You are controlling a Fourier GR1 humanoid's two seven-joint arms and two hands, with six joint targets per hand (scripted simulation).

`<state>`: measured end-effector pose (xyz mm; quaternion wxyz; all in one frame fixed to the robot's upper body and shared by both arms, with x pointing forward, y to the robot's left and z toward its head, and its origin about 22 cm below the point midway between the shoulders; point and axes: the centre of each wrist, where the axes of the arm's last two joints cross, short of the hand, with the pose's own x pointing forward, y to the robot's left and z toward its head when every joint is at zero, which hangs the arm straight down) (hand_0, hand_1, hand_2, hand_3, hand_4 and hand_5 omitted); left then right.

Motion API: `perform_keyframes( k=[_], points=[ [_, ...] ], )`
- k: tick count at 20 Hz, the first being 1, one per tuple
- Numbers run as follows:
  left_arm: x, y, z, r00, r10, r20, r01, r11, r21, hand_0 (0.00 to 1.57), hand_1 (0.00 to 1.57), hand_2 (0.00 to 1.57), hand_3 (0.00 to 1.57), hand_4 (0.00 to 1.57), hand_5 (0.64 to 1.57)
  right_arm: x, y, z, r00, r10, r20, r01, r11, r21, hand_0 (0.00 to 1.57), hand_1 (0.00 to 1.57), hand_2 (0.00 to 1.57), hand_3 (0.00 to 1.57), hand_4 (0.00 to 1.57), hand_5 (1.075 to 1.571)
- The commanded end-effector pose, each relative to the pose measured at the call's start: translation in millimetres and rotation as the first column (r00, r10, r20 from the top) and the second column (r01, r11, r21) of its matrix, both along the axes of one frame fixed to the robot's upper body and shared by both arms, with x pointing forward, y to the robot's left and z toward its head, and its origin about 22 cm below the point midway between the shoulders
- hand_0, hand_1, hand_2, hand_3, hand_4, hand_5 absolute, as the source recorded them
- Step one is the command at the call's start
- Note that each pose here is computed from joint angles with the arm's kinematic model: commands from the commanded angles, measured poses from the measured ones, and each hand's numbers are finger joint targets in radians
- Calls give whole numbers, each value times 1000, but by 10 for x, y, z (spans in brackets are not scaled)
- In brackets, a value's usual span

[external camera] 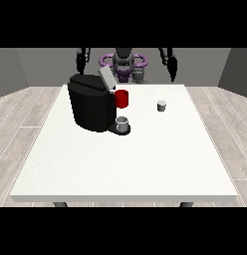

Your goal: Insert the coffee pod into the coffee machine and close the lid

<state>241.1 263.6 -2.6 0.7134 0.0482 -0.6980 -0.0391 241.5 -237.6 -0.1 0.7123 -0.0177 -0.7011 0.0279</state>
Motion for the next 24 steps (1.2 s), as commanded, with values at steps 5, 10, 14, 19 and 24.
perform_keyframes(
  k=[5, 10, 14, 19, 24],
  points=[
    [-56, 76, 53, 972, -225, 60, 209, 957, 200, 0, 0, 0, 0, 0, 1571, 47, -80, -33, 999, -38, -17, 38, 999, -16, 0, 0, 0, 0, 0, 1571],
    [155, 506, 330, 961, -268, 65, 221, 888, 403, 0, 0, 0, 0, 0, 1571, 50, -193, -46, 985, -145, 92, 157, 977, -143, 0, 0, 0, 0, 0, 1571],
    [436, 751, 569, 978, -209, 24, 172, 859, 482, 0, 0, 0, 0, 0, 1571, 201, -84, 159, 984, -103, 146, 127, 979, -162, 0, 0, 0, 0, 0, 1571],
    [685, 735, 685, 977, -205, -62, 205, 810, 550, 0, 0, 0, 0, 0, 1571, 299, 177, 187, 984, -80, 160, 105, 982, -155, 0, 0, 0, 0, 0, 1571],
    [767, 934, 469, 974, -192, -124, 228, 777, 586, 0, 0, 0, 0, 0, 1571, 248, 457, 217, 988, -45, 148, 61, 993, -106, 0, 0, 0, 0, 0, 1571]
  ],
)
